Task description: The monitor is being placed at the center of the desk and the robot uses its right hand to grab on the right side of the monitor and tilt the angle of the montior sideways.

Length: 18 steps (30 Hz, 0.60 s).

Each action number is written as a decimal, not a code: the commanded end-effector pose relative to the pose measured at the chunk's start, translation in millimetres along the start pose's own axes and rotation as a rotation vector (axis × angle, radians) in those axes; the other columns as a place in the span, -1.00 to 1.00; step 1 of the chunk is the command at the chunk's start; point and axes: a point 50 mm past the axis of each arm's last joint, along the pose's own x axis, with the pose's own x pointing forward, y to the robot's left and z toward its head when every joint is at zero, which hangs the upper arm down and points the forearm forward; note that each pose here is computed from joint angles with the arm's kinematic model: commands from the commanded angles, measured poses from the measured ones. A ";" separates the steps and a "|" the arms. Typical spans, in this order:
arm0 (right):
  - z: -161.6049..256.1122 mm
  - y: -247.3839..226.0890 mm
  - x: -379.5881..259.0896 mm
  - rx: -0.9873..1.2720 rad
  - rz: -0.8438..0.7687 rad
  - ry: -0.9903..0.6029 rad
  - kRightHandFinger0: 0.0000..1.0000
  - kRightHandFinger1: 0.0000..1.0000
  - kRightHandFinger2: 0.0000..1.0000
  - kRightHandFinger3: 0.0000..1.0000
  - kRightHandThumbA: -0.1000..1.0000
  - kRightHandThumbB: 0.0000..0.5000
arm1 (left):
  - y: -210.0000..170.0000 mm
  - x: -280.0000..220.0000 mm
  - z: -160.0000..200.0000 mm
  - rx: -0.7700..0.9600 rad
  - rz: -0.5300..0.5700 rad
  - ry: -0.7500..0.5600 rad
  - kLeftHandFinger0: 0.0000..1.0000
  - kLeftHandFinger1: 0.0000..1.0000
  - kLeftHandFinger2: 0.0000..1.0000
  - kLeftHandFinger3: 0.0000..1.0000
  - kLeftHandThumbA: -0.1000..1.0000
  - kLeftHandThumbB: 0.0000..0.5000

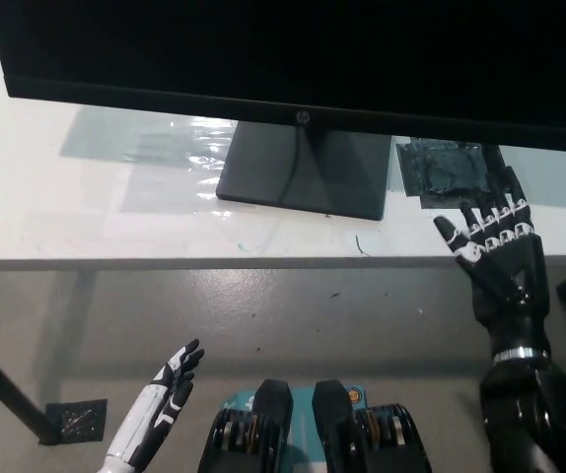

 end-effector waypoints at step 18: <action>-31.3 24.3 74.0 0.561 0.068 0.218 1.00 1.00 1.00 1.00 1.00 0.33 | 10.1 9.3 14.4 0.040 -0.002 -0.100 1.00 1.00 1.00 1.00 1.00 0.15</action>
